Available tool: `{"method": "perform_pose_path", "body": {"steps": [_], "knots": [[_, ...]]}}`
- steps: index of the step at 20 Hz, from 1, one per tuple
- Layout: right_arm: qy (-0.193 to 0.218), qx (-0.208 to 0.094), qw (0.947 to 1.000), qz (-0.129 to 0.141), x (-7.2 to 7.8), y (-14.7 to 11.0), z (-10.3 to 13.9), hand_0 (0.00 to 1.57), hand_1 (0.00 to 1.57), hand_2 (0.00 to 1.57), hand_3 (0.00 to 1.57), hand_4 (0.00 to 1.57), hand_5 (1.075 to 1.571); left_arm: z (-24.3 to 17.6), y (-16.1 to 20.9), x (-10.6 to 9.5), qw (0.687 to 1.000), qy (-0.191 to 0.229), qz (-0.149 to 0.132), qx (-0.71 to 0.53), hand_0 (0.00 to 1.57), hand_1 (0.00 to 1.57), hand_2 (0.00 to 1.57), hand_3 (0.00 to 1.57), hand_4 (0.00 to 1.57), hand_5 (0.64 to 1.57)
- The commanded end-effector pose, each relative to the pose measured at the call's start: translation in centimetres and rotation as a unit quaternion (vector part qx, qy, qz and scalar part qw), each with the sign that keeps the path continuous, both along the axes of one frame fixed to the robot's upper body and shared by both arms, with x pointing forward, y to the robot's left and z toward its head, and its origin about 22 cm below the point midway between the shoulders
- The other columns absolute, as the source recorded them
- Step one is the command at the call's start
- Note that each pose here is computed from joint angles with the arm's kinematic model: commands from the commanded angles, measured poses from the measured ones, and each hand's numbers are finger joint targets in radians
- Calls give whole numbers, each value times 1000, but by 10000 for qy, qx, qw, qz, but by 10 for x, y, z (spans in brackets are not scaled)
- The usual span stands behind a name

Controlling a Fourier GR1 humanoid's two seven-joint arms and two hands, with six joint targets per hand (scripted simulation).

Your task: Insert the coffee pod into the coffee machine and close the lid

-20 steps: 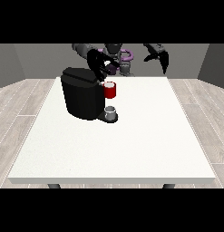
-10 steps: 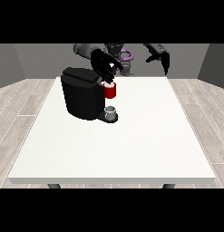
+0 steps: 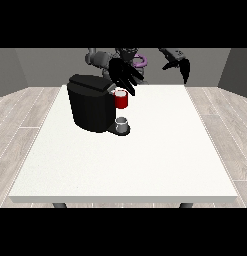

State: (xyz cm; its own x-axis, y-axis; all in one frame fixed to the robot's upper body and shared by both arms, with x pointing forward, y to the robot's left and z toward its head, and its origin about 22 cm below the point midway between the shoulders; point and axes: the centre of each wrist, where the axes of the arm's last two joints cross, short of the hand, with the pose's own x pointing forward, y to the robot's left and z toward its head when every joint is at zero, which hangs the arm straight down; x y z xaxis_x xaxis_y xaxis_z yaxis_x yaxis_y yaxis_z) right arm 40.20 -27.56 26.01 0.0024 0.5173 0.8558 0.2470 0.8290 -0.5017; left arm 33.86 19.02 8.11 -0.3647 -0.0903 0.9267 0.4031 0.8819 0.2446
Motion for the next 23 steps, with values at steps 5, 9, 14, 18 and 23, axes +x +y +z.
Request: {"method": "perform_pose_path", "body": {"steps": [5, 9, 14, 18, 23], "knots": [[-1125, 538, 9860, 1103, -13, 49, 40, 0, 0, 0, 0, 0, 1571, 23, -16, 10, 9987, -298, -411, 73, 0, 0, 0, 0, 328, 1571], [-1222, 618, 9848, 1066, -27, 39, 49, 0, 0, 0, 0, 101, 1571, 33, -31, 14, 9977, -327, -578, 157, 0, 0, 0, 0, 318, 1571], [-1739, 711, 9734, 1308, -35, 45, 54, 0, 0, 0, 0, 0, 1571, 43, -54, 11, 9954, -504, -789, 188, 0, 0, 0, 0, 329, 1571], [-1956, 718, 9563, 2051, -39, 77, 24, 0, 0, 0, 0, 172, 1571, 30, -31, 11, 9983, -217, -491, 214, 0, 0, 0, 0, 266, 1571], [-1736, 897, 9454, 2607, -45, 132, -31, 0, 0, 0, 0, 259, 1571, -5, -12, 0, 9997, 225, 10, 7, 0, 0, 0, 0, 266, 1571]]}}
